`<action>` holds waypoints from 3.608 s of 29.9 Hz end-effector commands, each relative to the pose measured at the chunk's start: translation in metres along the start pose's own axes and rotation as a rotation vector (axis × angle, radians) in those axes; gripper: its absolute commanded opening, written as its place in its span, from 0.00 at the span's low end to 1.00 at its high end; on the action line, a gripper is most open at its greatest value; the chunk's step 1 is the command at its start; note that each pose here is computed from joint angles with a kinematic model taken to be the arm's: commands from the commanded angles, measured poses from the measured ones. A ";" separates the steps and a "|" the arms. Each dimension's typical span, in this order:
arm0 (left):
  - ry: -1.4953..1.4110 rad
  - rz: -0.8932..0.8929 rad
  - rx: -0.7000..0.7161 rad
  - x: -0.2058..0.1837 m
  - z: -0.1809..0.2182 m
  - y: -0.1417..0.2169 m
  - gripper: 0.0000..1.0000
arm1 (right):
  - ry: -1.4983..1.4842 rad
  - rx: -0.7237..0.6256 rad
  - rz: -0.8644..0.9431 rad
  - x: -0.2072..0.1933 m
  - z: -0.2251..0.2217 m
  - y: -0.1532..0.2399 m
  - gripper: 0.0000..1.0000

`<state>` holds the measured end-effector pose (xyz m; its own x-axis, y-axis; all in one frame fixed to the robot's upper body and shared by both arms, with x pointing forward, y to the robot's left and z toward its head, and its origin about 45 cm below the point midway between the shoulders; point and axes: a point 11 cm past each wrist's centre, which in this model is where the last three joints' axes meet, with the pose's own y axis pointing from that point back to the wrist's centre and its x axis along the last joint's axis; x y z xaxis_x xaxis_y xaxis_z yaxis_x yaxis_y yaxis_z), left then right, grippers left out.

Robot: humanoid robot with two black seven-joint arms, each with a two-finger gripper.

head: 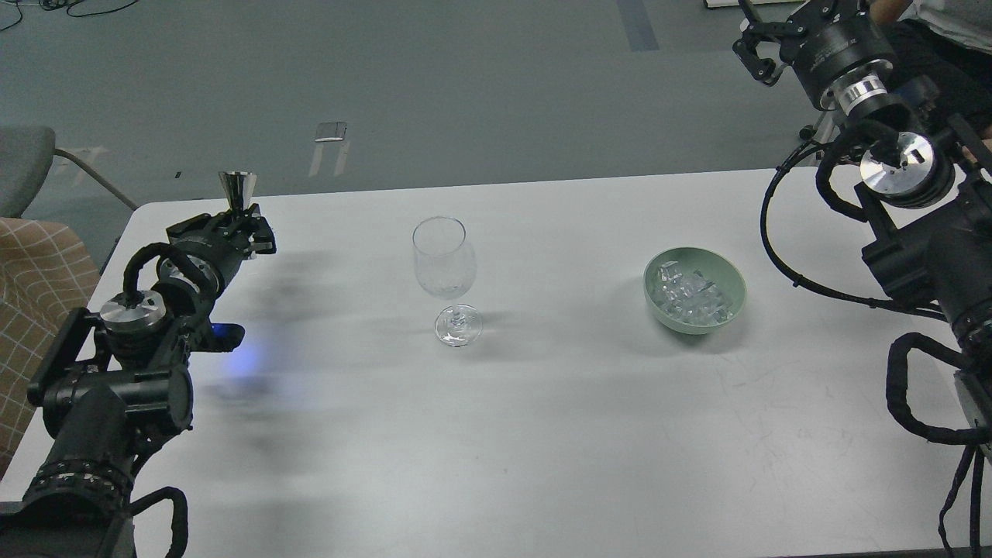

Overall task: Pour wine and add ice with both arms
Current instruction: 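Lift the jigger cup upright with the left gripper, then carry the jigger cup with the left gripper over the wine glass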

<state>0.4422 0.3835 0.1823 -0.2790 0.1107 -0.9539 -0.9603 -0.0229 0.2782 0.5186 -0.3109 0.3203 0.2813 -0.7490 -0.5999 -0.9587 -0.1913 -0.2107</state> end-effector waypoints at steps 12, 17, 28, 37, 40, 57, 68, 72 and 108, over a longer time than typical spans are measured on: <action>-0.064 -0.190 0.031 -0.080 -0.005 0.018 0.03 | 0.002 0.003 0.000 0.000 -0.002 0.000 1.00; -0.117 -0.246 0.083 -0.081 -0.018 0.040 0.03 | 0.002 0.003 0.000 0.000 -0.002 0.000 1.00; -0.190 -0.303 0.248 -0.074 -0.067 0.082 0.00 | 0.002 0.003 0.000 0.000 -0.002 0.000 1.00; -0.203 -0.321 0.314 -0.066 -0.091 0.109 0.02 | 0.005 0.002 0.006 0.003 -0.002 0.002 1.00; -0.213 -0.320 0.315 -0.063 -0.093 0.113 0.00 | 0.005 0.003 0.001 0.002 -0.002 0.002 1.00; -0.349 -0.275 0.387 -0.032 -0.141 0.125 0.00 | 0.017 0.006 0.002 0.007 -0.006 0.007 1.00; -0.524 -0.237 0.375 -0.013 -0.139 0.120 0.00 | 0.022 0.008 0.000 0.008 -0.007 0.009 1.00; -0.536 -0.251 0.377 -0.017 -0.140 0.119 0.00 | 0.022 0.005 0.002 0.009 -0.006 0.011 1.00; -0.853 -0.282 0.425 -0.030 -0.151 0.112 0.00 | 0.032 0.027 -0.018 0.004 -0.018 0.010 1.00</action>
<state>0.3422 0.2279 0.2242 0.2091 0.7338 -0.6464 -0.8647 0.4475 0.2282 0.5095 -0.3273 0.3292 0.2966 -0.7651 -0.5715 -0.9518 -0.1879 -0.2423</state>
